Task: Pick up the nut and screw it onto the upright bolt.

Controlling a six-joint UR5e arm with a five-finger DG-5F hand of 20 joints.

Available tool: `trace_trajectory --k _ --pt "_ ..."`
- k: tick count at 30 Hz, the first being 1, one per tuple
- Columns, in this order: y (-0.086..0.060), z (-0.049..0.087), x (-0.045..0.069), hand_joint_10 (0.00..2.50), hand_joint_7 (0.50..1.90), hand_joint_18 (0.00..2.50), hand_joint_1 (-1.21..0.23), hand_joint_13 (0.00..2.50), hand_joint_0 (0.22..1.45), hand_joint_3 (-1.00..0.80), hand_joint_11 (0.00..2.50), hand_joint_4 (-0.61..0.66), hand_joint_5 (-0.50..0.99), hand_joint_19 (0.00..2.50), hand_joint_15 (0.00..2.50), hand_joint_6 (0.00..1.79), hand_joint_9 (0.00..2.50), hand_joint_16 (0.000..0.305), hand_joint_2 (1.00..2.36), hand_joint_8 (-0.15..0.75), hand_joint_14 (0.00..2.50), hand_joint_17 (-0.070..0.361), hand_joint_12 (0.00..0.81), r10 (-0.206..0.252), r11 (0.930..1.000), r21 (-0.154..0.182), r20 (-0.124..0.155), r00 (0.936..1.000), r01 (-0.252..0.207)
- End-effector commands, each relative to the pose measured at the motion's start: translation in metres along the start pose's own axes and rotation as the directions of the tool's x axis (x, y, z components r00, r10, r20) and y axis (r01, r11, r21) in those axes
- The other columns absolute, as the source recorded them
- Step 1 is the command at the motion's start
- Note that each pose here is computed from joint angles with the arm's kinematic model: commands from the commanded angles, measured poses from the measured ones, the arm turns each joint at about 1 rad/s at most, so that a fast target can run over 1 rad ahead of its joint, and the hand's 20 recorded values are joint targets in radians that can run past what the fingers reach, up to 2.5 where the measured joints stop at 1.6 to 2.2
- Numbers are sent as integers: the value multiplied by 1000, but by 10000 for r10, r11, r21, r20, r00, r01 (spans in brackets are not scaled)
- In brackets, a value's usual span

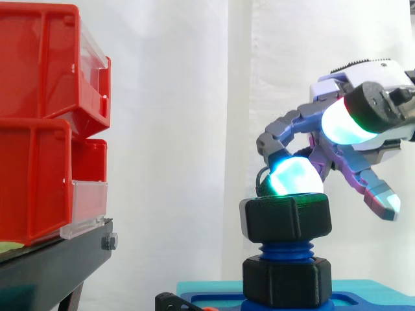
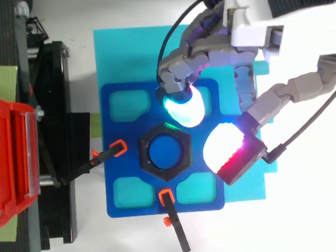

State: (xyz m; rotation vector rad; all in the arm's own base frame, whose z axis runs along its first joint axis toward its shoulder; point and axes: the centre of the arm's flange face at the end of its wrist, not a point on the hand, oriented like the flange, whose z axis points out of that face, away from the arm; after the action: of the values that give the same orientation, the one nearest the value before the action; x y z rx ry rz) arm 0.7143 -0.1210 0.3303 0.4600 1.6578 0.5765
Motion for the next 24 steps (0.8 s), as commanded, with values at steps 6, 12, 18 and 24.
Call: trace_trajectory --k 6,12,18,24 --pt "10 1 -14 4 985 678 -451 893 492 -500 109 215 -2 240 69 505 1469 43 1000 204 3 97 292 -53 9998 -166 242 9997 57" --pt "16 4 -26 4 820 643 -451 854 481 -500 115 234 -83 240 89 503 1327 49 1000 270 3 110 331 -81 9994 -341 530 9986 99" --pt "21 11 -27 3 734 596 -456 771 472 -500 91 203 -121 243 74 502 1196 51 1000 270 1 115 349 -109 9973 -719 967 9953 179" --pt "19 24 -12 0 655 0 -467 284 457 -500 0 148 -157 0 0 502 824 48 1000 251 0 107 357 -3 9951 -987 1047 9945 107"
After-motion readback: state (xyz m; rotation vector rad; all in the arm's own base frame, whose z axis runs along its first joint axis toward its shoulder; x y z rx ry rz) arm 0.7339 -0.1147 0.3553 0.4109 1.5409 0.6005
